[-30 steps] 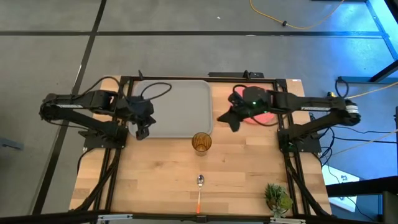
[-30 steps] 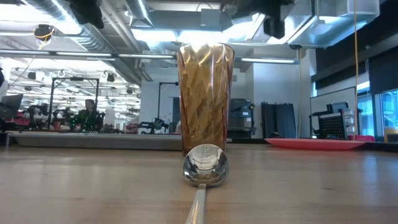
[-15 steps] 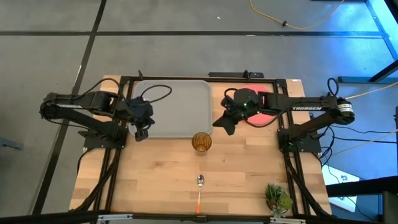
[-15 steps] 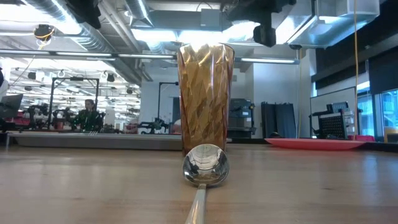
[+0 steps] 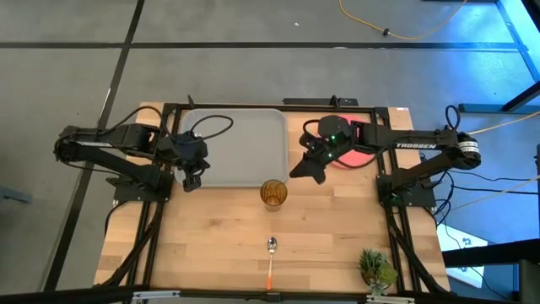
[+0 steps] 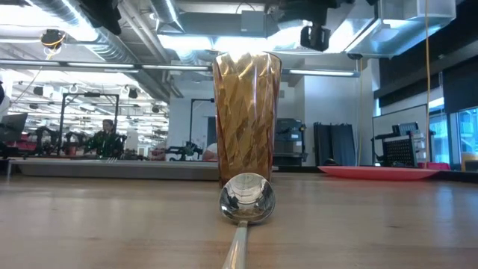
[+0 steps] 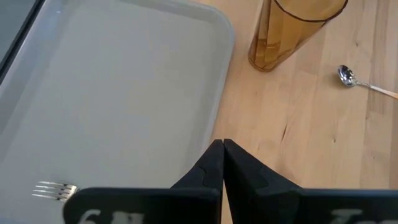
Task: Pick and place plate/cup/fork/spoon on tray
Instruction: Put the orange cup to the top of the orange fork on the gray serving tray
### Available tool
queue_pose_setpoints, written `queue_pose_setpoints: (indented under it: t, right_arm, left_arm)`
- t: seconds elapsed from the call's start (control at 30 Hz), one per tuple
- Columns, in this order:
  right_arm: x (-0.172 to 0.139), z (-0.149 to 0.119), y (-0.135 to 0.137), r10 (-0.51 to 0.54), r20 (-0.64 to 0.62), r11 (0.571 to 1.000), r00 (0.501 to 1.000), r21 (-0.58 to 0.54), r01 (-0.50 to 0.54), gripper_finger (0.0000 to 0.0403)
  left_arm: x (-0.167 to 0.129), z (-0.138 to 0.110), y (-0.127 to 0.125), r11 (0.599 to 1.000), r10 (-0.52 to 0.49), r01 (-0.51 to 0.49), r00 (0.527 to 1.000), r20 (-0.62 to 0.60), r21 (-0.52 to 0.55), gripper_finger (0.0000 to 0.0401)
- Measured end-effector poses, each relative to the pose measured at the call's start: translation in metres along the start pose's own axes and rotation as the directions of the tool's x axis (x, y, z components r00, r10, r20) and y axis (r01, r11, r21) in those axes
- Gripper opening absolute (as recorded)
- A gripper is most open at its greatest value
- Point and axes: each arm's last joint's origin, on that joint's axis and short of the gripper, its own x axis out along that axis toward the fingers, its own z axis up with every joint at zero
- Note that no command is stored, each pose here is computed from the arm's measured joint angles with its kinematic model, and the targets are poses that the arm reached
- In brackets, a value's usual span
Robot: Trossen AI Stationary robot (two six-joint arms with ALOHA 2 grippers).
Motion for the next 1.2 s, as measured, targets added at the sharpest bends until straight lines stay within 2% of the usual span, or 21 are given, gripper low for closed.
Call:
queue_pose_setpoints:
  t: [0.1, 0.2, 0.4, 0.57, 0.73, 0.87, 1.0, 1.2]
  right_arm:
    - [-0.003, 0.006, 0.005, 0.029, 0.007, 0.991, 1.0, -0.132, -0.028, 0.0059]
    - [-0.014, 0.017, 0.02, 0.021, 0.03, 0.966, 0.999, -0.259, -0.012, 0.006]
    - [-0.044, 0.035, 0.045, -0.233, 0.013, 0.913, 0.972, -0.34, 0.224, 0.006]
    - [-0.038, 0.052, 0.05, -0.397, -0.087, 0.878, 0.914, -0.325, 0.351, 0.006]
    - [-0.006, 0.064, 0.037, -0.471, -0.246, 0.876, 0.847, -0.243, 0.417, 0.006]
    - [0.022, 0.072, 0.026, -0.432, -0.314, 0.901, 0.846, -0.119, 0.416, 0.006]
    - [0.051, 0.07, 0.015, -0.411, -0.379, 0.91, 0.829, -0.116, 0.398, 0.006]
    - [0.078, 0.064, 0.002, -0.419, -0.435, 0.903, 0.797, -0.112, 0.414, 0.006]
  left_arm:
    - [0.0, 0.0, 0.0, 1.0, 0.0, 0.0, 1.0, 0.0, 0.0, 0.0]
    - [0.0, 0.0, 0.0, 1.0, 0.001, -0.001, 1.0, 0.0, 0.0, 0.0]
    - [0.0, 0.0, 0.0, 1.0, 0.003, -0.003, 1.0, 0.001, -0.001, 0.0]
    - [0.0, 0.0, 0.0, 1.0, 0.017, -0.017, 1.0, 0.006, -0.004, 0.0]
    - [0.0, 0.001, 0.001, 0.999, 0.039, -0.039, 0.999, 0.014, -0.008, 0.0]
    - [0.0, 0.001, 0.001, 0.999, 0.038, -0.038, 0.999, 0.014, -0.007, 0.0]
    - [0.0, 0.0, 0.001, 0.999, 0.039, -0.039, 0.999, 0.014, 0.014, 0.0]
    - [0.0, 0.0, 0.001, 0.998, 0.039, -0.039, 0.999, 0.013, 0.048, 0.0]
